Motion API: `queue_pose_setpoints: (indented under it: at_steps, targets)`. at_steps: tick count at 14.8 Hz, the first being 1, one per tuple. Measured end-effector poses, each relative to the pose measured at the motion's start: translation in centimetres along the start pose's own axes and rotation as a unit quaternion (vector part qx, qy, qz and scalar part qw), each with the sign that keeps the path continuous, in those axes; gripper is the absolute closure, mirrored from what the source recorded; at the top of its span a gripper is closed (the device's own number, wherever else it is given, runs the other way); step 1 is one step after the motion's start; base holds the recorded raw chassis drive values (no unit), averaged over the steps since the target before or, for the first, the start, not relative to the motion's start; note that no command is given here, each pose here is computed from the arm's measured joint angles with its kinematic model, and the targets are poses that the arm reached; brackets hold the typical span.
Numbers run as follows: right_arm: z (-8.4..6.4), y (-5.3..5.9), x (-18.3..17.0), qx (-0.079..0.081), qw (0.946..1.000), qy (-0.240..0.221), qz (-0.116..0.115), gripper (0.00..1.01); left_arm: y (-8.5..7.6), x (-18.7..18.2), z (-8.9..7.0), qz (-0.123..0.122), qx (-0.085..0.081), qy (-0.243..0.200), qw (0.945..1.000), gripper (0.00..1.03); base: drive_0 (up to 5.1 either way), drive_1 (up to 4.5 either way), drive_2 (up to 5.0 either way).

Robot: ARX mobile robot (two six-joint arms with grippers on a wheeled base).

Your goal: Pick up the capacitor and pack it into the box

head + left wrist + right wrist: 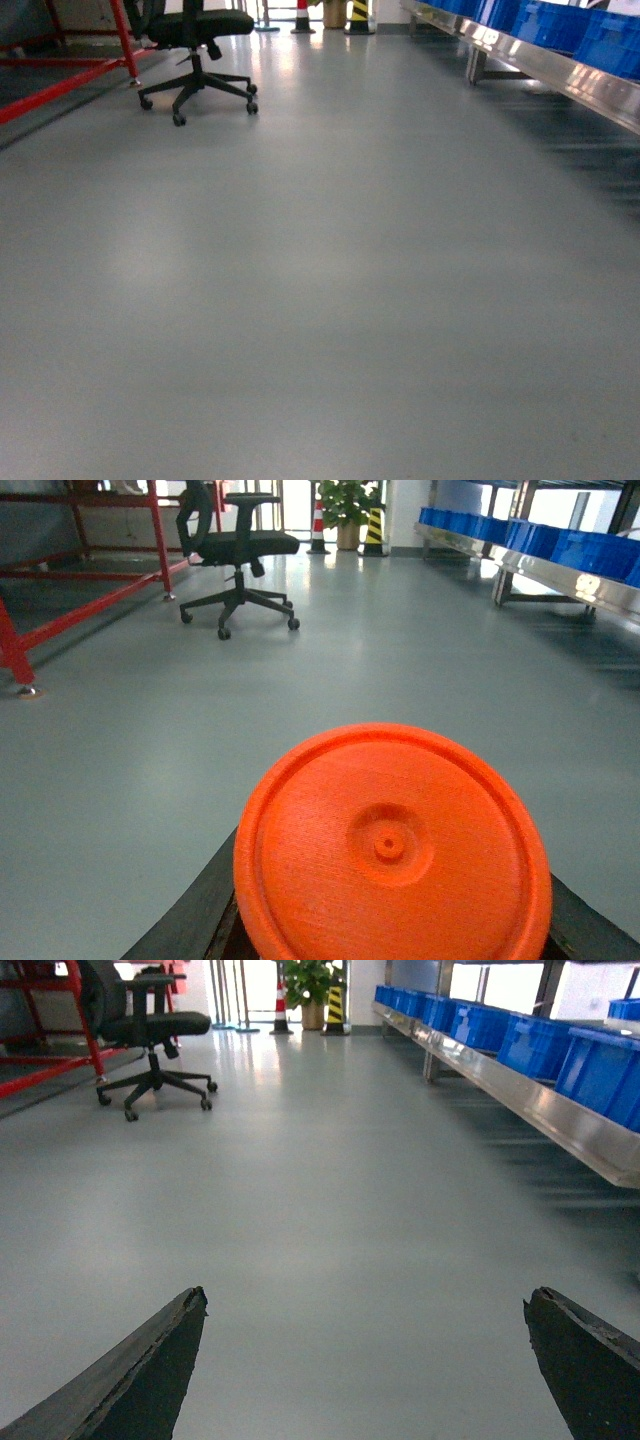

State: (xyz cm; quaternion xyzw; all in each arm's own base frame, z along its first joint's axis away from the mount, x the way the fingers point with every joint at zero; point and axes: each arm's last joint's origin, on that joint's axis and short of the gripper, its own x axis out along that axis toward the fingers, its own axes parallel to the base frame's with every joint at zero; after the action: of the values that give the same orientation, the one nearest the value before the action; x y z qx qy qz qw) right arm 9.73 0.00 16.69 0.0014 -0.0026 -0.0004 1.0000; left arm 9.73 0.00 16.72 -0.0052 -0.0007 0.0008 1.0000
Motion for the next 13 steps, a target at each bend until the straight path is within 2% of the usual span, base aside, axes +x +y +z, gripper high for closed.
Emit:
queue_pose_setpoints:
  at_steps: [13]
  targets:
    - [-0.02,0.0,0.0,0.0,1.0,0.001,0.0,0.03,-0.01,0.0,-0.01,-0.001,0.0,0.001,1.0,0.59,-5.0,2.47,2.5]
